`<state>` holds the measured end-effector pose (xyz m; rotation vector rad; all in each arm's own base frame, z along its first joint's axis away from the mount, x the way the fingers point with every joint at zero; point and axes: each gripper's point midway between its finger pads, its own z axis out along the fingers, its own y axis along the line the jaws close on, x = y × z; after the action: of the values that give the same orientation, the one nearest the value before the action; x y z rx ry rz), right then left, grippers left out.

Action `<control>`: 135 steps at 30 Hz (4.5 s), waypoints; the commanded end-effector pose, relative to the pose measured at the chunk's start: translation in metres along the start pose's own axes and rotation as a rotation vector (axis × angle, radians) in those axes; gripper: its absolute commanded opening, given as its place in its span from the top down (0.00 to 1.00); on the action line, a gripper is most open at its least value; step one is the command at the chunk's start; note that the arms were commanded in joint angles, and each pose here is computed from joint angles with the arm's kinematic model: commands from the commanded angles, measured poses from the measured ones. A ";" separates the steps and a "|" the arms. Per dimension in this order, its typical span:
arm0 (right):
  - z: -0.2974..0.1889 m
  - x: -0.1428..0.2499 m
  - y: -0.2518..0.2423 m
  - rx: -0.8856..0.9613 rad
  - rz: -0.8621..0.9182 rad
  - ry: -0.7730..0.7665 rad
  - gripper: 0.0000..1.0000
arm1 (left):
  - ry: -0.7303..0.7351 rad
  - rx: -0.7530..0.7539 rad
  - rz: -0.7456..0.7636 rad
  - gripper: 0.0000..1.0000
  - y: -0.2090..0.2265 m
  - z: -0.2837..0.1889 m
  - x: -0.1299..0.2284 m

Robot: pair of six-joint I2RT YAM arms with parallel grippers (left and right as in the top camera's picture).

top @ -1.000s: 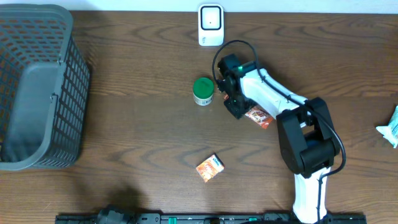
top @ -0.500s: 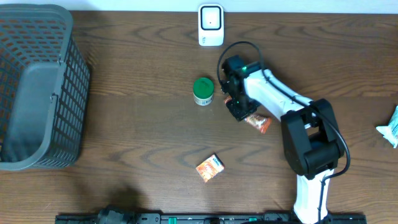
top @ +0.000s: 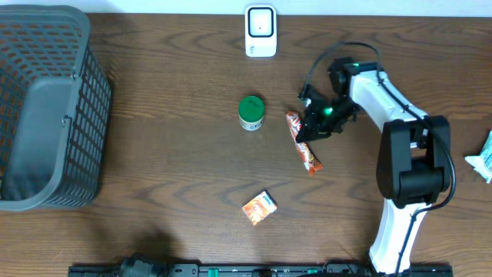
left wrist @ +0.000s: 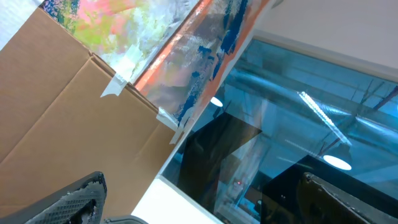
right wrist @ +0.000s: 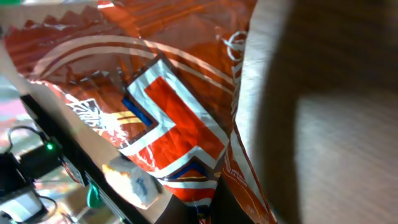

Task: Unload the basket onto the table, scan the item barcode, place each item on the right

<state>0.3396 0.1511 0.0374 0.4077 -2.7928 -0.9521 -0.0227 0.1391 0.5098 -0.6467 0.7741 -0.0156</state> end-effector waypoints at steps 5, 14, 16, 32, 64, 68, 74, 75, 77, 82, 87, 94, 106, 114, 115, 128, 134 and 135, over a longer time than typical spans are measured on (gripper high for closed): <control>0.017 -0.004 -0.023 -0.073 -0.015 -0.013 0.99 | -0.003 -0.012 0.005 0.02 0.001 0.000 0.001; 0.007 0.008 -0.096 0.337 0.112 0.054 0.54 | -0.003 -0.012 0.005 0.02 0.001 0.000 0.001; -0.003 0.009 -0.115 0.462 0.183 0.046 0.41 | -0.002 -0.012 0.005 0.02 0.001 0.000 0.001; -0.100 -0.036 -0.052 0.757 0.146 -0.162 0.01 | -0.002 -0.012 0.005 0.02 0.001 0.000 0.001; 0.000 0.008 -0.043 0.911 -0.055 -0.097 0.05 | -0.003 -0.012 0.005 0.02 0.001 0.000 0.001; 0.007 0.009 -0.055 0.908 -0.044 -0.118 0.32 | -0.003 -0.012 0.005 0.02 0.001 0.000 0.001; 0.002 0.004 -0.063 0.901 -0.019 -0.147 0.66 | -0.003 -0.012 0.005 0.02 0.001 0.000 0.001; 0.001 0.004 -0.064 0.901 -0.017 -0.147 0.76 | -0.003 -0.012 0.005 0.02 0.001 0.000 0.001; 0.001 0.004 -0.063 0.900 -0.016 -0.147 0.90 | -0.003 -0.012 0.005 0.02 0.001 0.000 0.001; -0.001 0.006 -0.047 0.829 -0.017 -0.134 0.99 | -0.003 -0.012 0.005 0.02 0.001 0.000 0.001; -0.018 0.004 -0.010 0.724 -0.056 -0.144 0.99 | -0.003 -0.012 0.005 0.02 0.001 0.000 0.001; 0.011 0.017 0.062 0.293 -0.370 -0.053 0.99 | -0.003 -0.012 0.005 0.02 0.001 0.000 0.001; 0.019 0.023 0.080 0.171 -0.553 -0.030 0.99 | -0.003 -0.012 0.005 0.02 0.001 0.000 0.001; 0.020 0.033 0.093 0.087 -0.606 -0.008 0.99 | -0.003 -0.012 0.005 0.02 0.001 0.000 0.001; 0.019 0.035 0.099 0.055 -0.602 -0.008 0.99 | -0.003 -0.012 0.005 0.02 0.001 0.000 0.001; -0.028 0.065 0.165 -0.099 -0.655 -0.079 0.99 | -0.002 -0.012 0.005 0.02 0.001 0.000 0.001; -0.065 0.087 0.203 -0.081 -0.807 -0.196 0.99 | -0.003 -0.012 0.005 0.02 0.001 0.000 0.001; -0.069 0.092 0.209 -0.080 -0.826 -0.208 0.99 | -0.002 -0.012 0.005 0.02 0.001 0.000 0.001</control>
<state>0.2393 0.2338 0.1920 1.4478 -2.7563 -1.2020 -0.0227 0.1391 0.5098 -0.6467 0.7741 -0.0156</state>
